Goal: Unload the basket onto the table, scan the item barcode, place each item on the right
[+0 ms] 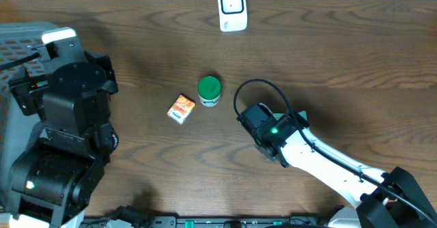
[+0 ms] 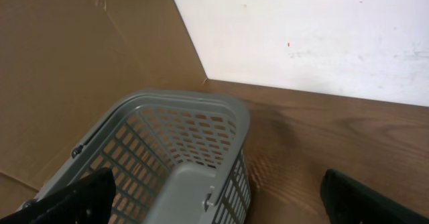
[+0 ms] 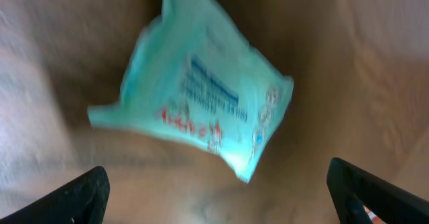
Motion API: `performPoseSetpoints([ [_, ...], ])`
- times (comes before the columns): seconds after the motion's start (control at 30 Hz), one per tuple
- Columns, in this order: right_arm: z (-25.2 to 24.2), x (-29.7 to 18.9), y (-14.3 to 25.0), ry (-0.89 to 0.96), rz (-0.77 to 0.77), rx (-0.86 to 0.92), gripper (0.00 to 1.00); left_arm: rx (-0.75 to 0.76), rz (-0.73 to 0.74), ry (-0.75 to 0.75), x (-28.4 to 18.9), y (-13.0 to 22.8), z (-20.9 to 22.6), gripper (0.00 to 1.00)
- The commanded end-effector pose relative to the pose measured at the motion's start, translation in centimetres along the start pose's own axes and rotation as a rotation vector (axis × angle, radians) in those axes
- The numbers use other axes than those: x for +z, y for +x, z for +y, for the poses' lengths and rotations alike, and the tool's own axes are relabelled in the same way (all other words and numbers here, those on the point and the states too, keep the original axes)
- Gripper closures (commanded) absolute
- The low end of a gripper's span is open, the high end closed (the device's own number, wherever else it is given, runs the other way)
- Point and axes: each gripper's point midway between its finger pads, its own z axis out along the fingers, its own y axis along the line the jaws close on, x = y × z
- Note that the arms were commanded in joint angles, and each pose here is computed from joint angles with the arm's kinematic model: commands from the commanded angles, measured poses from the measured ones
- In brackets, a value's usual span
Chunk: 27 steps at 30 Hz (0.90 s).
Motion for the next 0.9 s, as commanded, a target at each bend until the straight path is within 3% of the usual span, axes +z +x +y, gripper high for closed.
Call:
performPoseSetpoints([
  [0.0,-0.5,0.2,-1.0,0.018,-0.042,-0.083,0.01,-0.018,-0.003,-0.007,0.0,-0.1,0.3,0.02],
  [0.4,1.2,-0.3,0.3,-0.009,-0.007,-0.305,0.01,-0.018,-0.002,-0.007,0.0,-0.1,0.3,0.02],
  [0.57,2.3,1.8,2.8,-0.066,0.038,-0.293,0.01,-0.018,-0.002,-0.007,0.0,-0.1,0.3,0.02],
  [0.77,2.6,3.4,3.1,-0.053,0.005,-0.269,0.01,-0.018,-0.003,-0.007,0.0,-0.1,0.3,0.02],
  [0.8,2.4,3.7,3.1,-0.052,0.001,-0.262,0.02,-0.018,-0.002,-0.007,0.0,-0.1,0.3,0.02],
  [0.87,1.9,4.6,3.3,-0.048,-0.009,-0.254,0.16,-0.018,-0.002,-0.007,0.0,-0.1,0.3,0.02],
])
